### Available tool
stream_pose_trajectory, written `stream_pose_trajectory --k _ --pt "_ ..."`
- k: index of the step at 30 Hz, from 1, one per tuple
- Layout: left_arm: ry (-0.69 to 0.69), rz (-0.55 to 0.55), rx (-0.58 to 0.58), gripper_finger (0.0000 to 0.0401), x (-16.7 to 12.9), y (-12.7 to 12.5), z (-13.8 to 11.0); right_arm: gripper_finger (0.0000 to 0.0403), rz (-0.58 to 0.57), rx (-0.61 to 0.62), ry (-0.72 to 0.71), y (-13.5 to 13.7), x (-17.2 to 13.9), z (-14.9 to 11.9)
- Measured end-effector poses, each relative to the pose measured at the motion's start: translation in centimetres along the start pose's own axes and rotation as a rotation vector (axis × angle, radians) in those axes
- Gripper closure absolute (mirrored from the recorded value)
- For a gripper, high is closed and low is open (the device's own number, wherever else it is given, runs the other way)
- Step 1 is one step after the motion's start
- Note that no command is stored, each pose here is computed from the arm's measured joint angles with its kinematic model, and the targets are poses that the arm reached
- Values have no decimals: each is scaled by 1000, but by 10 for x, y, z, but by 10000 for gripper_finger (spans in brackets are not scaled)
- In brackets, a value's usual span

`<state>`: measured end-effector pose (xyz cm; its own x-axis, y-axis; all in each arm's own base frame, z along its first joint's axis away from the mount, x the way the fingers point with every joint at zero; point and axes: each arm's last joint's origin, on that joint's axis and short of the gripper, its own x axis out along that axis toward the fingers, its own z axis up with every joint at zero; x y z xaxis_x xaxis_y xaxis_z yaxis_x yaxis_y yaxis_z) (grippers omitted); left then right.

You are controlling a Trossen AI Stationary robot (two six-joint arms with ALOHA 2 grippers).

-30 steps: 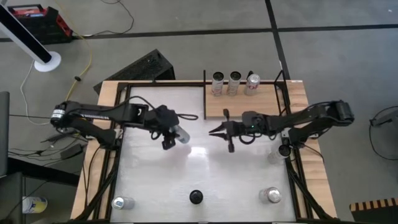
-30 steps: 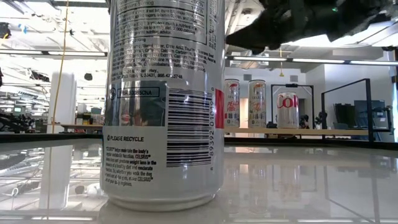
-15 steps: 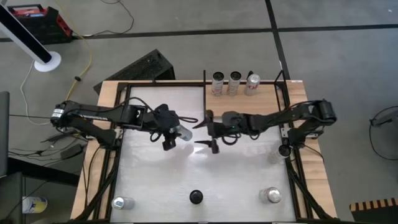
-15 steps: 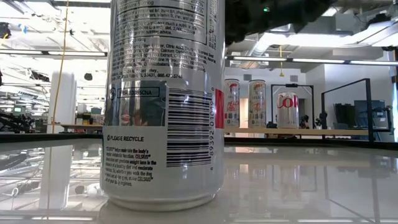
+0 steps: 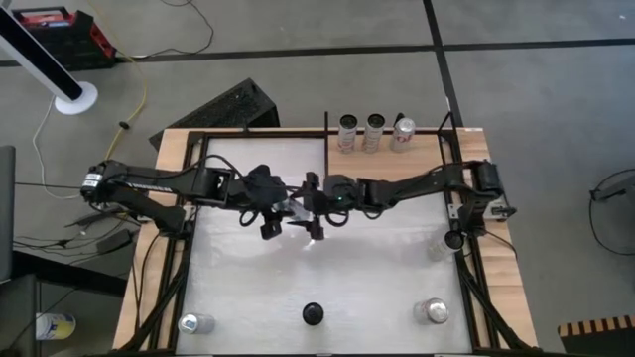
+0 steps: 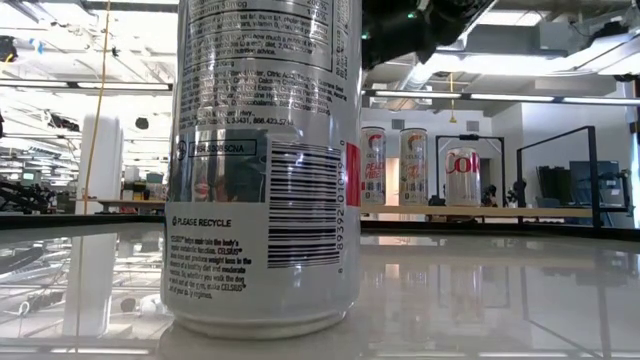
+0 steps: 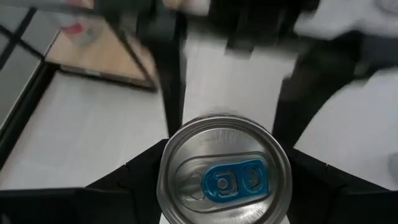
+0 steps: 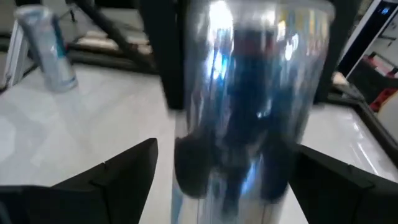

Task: Place canned beverage on shelf
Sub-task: Put the top blue soda can on the shelf

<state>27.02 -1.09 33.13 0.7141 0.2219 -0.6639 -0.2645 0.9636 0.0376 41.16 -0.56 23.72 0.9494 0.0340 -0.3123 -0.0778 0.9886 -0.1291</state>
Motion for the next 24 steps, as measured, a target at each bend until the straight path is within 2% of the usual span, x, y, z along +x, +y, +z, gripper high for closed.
stream_pose_trajectory --k 7,17,20,24 --pt "6 2 19 167 0 0 -1 42 -19 19 -24 -9 7 5" --pt "5 4 22 166 0 0 -1 43 -10 21 26 -8 5 2" --pt "5 4 22 166 0 0 -1 54 -10 22 31 -8 5 1" --pt "4 6 22 166 0 0 -1 87 -8 21 38 -8 5 0"
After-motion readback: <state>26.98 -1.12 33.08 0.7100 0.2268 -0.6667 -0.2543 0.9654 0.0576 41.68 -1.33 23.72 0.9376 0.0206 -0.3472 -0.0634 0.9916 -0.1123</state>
